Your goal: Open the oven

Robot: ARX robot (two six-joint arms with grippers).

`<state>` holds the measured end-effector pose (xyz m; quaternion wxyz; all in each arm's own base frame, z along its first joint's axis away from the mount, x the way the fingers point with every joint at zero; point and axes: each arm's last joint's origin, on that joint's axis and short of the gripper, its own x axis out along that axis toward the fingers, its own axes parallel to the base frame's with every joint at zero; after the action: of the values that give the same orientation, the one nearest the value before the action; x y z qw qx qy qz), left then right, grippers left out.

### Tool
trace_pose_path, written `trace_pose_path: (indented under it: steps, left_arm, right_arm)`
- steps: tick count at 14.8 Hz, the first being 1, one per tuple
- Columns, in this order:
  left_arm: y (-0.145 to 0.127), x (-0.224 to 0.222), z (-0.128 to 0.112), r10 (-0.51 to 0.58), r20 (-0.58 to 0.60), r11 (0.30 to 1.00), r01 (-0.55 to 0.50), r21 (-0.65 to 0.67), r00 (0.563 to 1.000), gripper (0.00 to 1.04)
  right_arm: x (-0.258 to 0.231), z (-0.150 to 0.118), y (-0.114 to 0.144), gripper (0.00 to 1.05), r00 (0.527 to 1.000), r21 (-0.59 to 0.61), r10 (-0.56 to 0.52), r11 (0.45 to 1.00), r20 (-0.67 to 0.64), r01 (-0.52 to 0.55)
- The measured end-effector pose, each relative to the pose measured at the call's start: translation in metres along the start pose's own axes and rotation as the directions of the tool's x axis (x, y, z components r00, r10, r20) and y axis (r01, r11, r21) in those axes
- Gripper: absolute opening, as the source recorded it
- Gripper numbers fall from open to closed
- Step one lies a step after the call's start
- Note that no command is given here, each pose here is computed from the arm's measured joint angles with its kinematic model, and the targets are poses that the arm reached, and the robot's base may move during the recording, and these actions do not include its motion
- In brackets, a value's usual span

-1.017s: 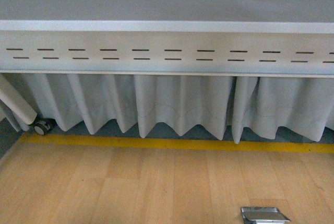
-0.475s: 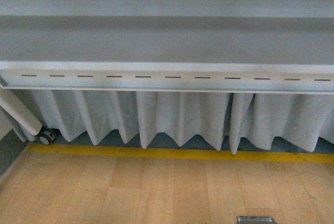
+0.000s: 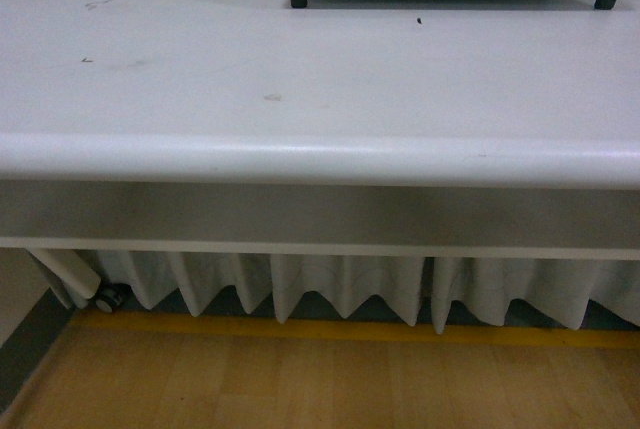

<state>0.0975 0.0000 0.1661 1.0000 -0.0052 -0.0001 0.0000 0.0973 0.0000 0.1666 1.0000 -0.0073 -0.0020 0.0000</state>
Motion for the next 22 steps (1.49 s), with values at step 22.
trace_pose_path:
  steps: [22]
  left_arm:
    - [0.0000,0.0000,-0.0001,0.000,-0.001,1.000,0.000,0.000,1.000,0.98]
  right_arm:
    - [0.0000,-0.0001,0.0000,0.98,1.000,0.000,0.000,1.000,-0.001,0.000]
